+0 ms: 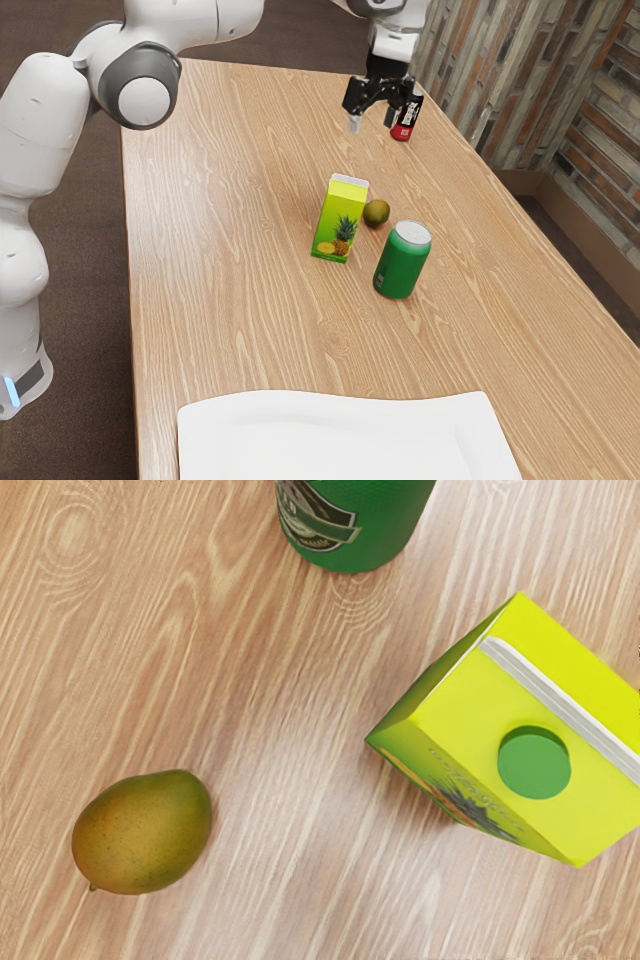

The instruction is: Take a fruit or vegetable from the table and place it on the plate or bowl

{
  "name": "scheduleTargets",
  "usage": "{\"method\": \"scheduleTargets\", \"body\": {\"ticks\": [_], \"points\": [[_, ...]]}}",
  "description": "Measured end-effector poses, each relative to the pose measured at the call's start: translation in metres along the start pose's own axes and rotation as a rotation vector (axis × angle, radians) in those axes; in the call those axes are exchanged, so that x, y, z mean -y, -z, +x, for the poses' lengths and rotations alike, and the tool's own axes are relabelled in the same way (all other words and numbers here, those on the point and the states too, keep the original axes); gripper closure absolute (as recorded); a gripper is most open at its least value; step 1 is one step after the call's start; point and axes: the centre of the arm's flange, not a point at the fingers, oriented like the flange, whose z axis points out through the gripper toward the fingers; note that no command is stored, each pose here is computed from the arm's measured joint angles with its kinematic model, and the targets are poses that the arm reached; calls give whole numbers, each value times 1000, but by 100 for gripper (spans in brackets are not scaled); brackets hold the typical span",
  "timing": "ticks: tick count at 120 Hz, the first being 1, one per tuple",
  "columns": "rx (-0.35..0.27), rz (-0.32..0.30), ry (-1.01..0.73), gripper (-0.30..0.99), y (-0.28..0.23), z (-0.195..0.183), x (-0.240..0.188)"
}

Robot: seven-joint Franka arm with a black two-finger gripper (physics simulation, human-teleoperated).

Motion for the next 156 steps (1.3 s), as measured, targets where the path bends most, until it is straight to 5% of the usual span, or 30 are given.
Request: {"method": "scheduleTargets", "body": {"ticks": [32, 38, 48, 55, 63, 82, 111, 156], "points": [[-3, 10, -118, 0, 2, -1, 1], [1, 60, -145, 0, 31, 4, -14], [6, 230, -198, 0, 127, 20, -75], [-14, 268, -288, 0, 147, 59, -102], [-31, 239, -360, 0, 129, 93, -100], [-14, 146, -375, 0, 66, 97, -55], [70, 57, -343, 0, -8, 65, -1], [111, 26, -411, 0, -24, 54, 9]]}}
